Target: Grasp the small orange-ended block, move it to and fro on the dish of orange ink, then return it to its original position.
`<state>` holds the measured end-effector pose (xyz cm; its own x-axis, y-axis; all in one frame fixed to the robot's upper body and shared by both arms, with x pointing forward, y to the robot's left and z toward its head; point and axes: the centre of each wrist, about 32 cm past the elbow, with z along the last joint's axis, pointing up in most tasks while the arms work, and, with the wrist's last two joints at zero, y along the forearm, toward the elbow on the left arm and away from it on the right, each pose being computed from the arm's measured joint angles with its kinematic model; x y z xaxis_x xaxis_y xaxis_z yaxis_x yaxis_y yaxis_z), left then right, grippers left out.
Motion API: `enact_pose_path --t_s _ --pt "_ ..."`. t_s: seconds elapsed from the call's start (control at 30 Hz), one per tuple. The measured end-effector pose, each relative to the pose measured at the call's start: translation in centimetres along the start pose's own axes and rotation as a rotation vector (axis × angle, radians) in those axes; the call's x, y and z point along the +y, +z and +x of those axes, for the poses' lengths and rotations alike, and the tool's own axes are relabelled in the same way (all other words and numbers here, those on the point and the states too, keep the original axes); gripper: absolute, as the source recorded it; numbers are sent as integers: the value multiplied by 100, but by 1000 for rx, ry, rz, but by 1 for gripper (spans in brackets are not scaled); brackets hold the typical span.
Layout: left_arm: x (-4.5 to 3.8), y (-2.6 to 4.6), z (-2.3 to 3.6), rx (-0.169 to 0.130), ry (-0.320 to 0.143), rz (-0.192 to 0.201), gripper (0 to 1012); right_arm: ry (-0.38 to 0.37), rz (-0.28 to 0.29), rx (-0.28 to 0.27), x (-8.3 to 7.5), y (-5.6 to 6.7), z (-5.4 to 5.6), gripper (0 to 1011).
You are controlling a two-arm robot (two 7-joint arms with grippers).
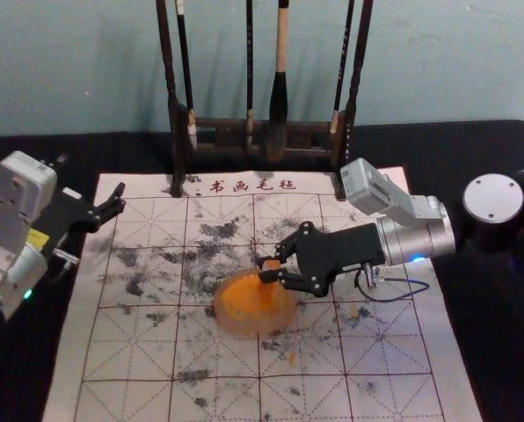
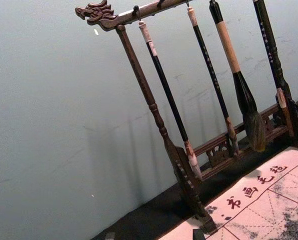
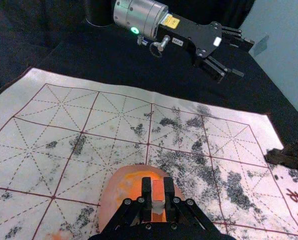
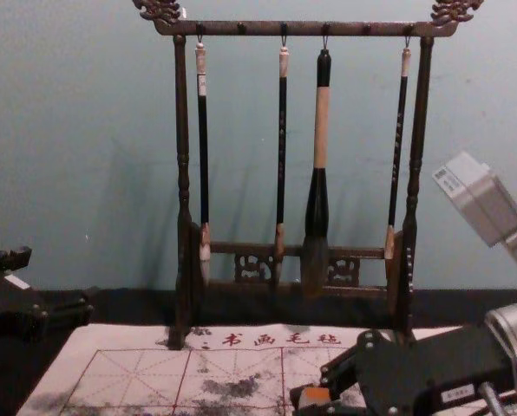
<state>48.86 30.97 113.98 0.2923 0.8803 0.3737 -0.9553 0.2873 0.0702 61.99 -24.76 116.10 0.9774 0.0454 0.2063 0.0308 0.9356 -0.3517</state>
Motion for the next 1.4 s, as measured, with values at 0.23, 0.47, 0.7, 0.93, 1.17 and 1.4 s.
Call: enact_pose_path --t_s 0.23,0.47,0.7,0.93,1.17,1.4 --pt "0 0 0 0 0 0 1001 5 5 5 -17 2 -46 134" --pt "0 0 0 0 0 0 1001 23 12 6 0 9 -86 134" --pt "0 0 0 0 0 0 1002 44 22 8 46 15 -110 134" --pt "0 0 0 0 0 0 1001 68 33 4 125 22 -108 134" --pt "0 0 0 0 0 0 1001 77 45 -5 208 32 -69 134" --pt "0 0 0 0 0 0 1001 78 52 -14 266 44 -24 134"
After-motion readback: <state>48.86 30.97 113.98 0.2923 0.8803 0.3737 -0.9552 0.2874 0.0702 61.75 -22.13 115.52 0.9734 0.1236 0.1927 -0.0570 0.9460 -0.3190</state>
